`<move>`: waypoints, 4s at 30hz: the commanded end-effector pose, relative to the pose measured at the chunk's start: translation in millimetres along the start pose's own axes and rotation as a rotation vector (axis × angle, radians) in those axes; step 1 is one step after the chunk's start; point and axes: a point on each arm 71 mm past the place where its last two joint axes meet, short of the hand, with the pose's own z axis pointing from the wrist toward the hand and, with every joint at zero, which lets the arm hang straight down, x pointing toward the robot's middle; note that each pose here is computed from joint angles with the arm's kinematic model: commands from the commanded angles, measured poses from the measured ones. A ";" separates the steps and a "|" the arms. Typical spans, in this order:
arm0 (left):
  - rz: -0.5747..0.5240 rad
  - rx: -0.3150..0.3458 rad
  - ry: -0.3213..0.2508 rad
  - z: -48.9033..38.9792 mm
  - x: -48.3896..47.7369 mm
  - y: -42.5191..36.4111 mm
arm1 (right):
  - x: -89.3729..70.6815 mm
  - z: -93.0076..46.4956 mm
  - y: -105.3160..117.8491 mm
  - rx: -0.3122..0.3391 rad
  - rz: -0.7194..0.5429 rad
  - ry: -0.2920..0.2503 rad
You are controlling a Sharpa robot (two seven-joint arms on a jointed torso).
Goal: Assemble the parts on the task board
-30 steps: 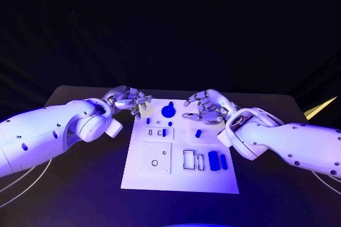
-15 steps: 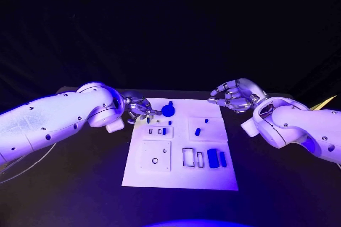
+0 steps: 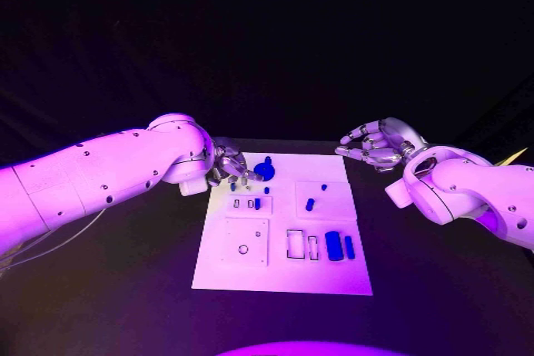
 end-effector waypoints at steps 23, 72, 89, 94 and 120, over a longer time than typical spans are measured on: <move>0.102 -0.057 0.107 24.0 12.0 -15.6 | 0.4 6.2 0.5 -0.004 -0.005 -0.024; 0.097 -0.064 0.197 30.2 26.4 -12.6 | 5.1 9.8 0.0 -0.001 -0.003 -0.014; 0.092 -0.060 0.204 29.8 27.0 -12.6 | 6.4 10.3 -0.2 0.003 -0.003 -0.008; 0.092 -0.061 0.205 30.1 26.7 -12.2 | 6.8 10.4 -0.1 0.003 -0.003 -0.006; 0.079 -0.059 0.222 31.2 28.6 -11.4 | 7.8 10.5 0.0 0.005 -0.003 0.004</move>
